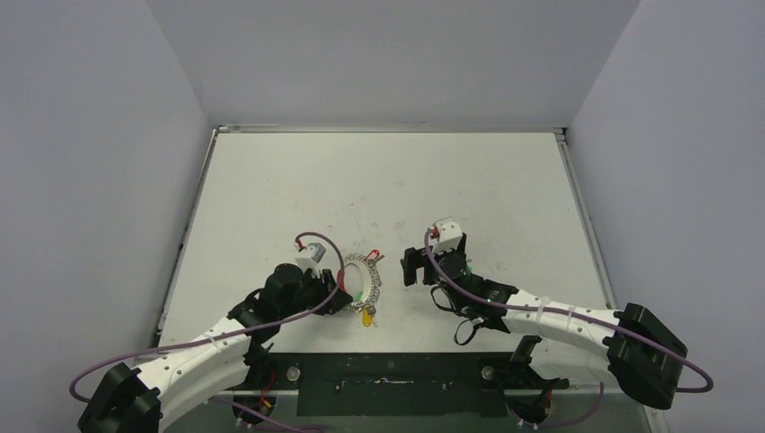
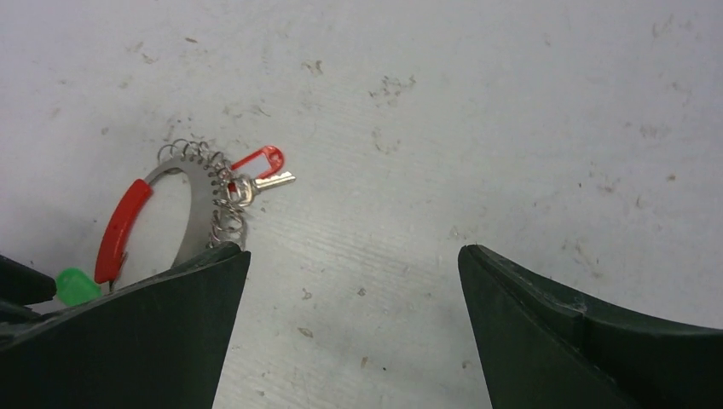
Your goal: Put the keys on the keyring
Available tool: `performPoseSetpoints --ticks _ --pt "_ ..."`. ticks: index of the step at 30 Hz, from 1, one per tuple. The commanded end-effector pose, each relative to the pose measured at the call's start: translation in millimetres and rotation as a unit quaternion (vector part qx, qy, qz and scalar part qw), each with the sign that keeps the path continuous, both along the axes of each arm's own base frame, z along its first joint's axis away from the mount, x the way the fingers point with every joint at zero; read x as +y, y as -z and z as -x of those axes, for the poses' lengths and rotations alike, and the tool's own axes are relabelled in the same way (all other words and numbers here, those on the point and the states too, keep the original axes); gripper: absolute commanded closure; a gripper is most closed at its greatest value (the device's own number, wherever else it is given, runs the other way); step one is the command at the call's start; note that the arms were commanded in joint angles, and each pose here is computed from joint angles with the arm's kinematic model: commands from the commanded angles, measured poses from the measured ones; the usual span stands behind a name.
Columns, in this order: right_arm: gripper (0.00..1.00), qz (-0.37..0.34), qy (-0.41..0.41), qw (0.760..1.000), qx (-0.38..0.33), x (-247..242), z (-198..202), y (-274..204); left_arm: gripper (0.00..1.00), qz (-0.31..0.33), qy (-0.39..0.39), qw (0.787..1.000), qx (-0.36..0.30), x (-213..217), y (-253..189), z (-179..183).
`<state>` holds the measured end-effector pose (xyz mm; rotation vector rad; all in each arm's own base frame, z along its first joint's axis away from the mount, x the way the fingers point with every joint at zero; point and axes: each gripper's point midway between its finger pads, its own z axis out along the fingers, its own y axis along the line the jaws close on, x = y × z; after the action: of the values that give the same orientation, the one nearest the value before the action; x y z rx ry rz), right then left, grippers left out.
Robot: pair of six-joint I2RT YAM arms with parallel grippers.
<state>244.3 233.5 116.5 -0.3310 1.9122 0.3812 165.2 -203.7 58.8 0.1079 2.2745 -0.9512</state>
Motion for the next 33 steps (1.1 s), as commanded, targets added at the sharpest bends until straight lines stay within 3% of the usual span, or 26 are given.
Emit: performPoseSetpoints --ticks 1,8,15,19,22,24,27,33 --pt "0.0 -0.038 0.029 0.992 0.114 2 7 29 0.65 0.035 0.012 0.999 -0.037 -18 -20 -11" --pt "0.04 -0.098 -0.061 0.97 0.213 61 22 62 0.63 0.027 0.024 0.998 -0.041 -28 -16 -15" --pt "0.2 -0.117 -0.107 0.953 0.258 106 6 70 0.67 0.027 0.048 0.998 -0.044 -45 -15 -7" --pt "0.44 -0.14 -0.147 0.937 0.286 135 -4 73 0.7 0.038 0.057 0.996 -0.055 -55 -18 -4" --pt "0.72 -0.149 -0.181 0.92 0.314 155 -4 80 0.71 0.041 0.063 0.995 -0.062 -61 -20 -4" --pt "0.81 -0.154 -0.196 0.912 0.327 163 -4 84 0.71 0.044 0.067 0.994 -0.068 -65 -21 -4" --pt "0.78 -0.154 -0.203 0.91 0.326 165 -6 82 0.71 0.056 0.075 0.992 -0.082 -71 -28 -6" --pt "0.46 -0.075 -0.181 0.94 0.281 135 -16 68 0.59 0.054 0.057 0.991 -0.104 -63 -40 -10"
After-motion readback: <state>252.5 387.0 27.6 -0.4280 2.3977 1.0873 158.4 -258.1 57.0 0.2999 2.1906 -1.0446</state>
